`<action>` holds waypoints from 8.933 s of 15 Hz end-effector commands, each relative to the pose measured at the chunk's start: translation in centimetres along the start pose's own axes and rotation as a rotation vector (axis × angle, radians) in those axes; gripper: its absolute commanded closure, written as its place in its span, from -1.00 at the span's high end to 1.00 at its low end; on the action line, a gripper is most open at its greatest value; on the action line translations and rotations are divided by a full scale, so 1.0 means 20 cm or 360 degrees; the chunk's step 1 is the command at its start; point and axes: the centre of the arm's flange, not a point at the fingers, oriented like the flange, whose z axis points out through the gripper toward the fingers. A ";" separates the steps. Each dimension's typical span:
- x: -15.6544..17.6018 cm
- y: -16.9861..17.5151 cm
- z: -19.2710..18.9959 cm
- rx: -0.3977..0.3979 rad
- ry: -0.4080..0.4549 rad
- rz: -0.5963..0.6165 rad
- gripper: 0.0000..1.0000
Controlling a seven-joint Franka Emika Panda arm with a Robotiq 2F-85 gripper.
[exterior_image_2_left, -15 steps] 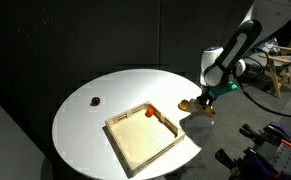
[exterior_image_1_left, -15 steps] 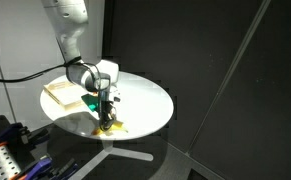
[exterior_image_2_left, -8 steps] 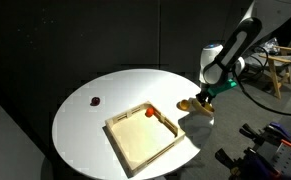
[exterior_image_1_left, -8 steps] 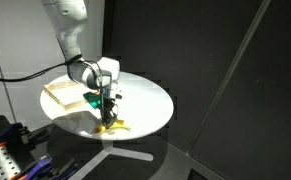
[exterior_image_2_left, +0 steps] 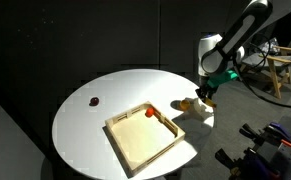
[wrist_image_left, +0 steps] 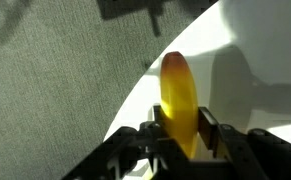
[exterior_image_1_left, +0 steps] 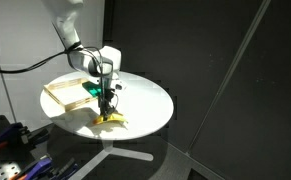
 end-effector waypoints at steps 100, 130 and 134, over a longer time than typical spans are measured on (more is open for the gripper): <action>-0.39 -1.52 -0.41 0.0156 0.0124 -0.0909 -0.73; -0.38 -1.28 -0.51 0.0093 0.0083 -0.0792 1.00; -0.40 -1.21 -0.66 0.0093 0.0105 -0.0754 1.00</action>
